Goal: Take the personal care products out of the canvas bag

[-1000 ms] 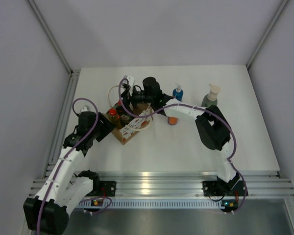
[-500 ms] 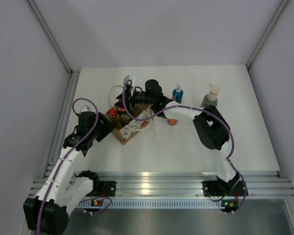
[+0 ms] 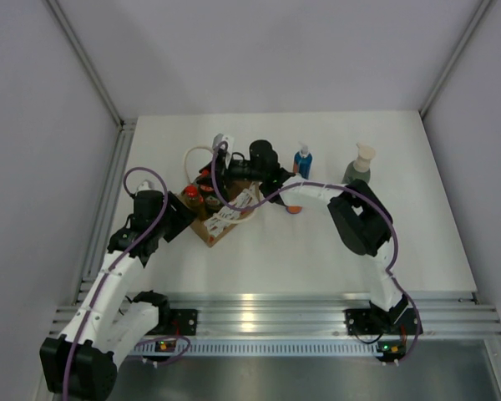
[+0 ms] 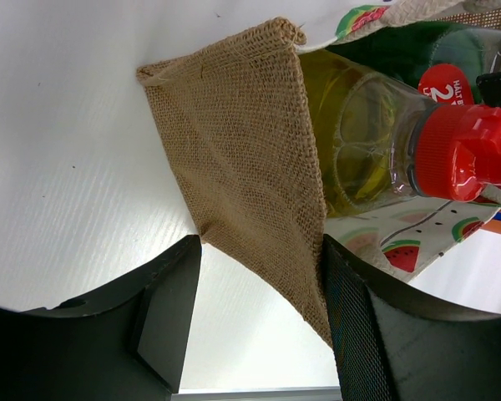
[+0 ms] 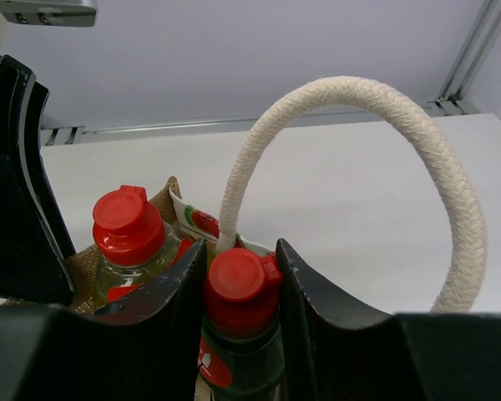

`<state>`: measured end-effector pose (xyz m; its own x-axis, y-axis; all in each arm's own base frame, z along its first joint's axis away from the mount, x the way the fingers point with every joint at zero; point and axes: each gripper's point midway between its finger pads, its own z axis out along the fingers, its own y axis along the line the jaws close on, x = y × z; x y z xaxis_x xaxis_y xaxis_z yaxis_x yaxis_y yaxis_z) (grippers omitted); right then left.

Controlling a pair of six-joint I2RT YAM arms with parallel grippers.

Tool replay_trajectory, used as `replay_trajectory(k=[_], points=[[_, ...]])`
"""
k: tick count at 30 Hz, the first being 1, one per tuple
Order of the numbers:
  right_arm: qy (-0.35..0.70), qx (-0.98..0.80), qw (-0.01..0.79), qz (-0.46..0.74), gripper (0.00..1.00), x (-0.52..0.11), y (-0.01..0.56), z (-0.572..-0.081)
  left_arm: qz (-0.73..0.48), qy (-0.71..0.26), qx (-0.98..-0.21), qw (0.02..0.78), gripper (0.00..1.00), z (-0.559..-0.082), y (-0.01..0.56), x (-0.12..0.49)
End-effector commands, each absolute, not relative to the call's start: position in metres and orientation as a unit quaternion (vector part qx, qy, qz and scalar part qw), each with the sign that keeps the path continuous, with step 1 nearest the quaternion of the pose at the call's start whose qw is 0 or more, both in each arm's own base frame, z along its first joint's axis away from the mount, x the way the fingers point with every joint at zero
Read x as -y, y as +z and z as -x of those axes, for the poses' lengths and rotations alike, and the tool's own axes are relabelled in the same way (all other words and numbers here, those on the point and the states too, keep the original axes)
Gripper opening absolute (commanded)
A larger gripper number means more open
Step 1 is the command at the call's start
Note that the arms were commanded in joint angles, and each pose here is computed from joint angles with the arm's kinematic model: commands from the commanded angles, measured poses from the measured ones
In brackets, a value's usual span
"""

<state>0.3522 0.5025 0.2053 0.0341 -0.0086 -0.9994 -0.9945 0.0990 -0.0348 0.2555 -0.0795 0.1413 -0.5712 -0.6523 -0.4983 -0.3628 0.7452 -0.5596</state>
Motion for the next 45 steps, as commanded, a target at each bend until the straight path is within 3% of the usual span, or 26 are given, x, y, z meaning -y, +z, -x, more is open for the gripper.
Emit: replay_trajectory(k=[1, 2, 15, 45], points=[[0.469, -0.491, 0.547, 0.489, 0.03, -0.500, 0.211, -0.351, 0.289, -0.203, -0.855, 0.379, 0.63, -0.262, 0.154, 0.077], [0.470, -0.487, 0.552, 0.488, 0.00, -0.500, 0.214, -0.351, 0.290, -0.202, -0.855, 0.379, 0.63, -0.262, 0.154, 0.076], [0.459, -0.446, 0.621, 0.452, 0.00, -0.487, 0.289, -0.351, 0.292, -0.199, -0.856, 0.378, 0.63, -0.261, 0.151, 0.075], [0.429, -0.441, 0.681, 0.398, 0.00, -0.449, 0.414, -0.325, 0.291, -0.204, -0.853, 0.382, 0.63, -0.259, 0.153, 0.076]])
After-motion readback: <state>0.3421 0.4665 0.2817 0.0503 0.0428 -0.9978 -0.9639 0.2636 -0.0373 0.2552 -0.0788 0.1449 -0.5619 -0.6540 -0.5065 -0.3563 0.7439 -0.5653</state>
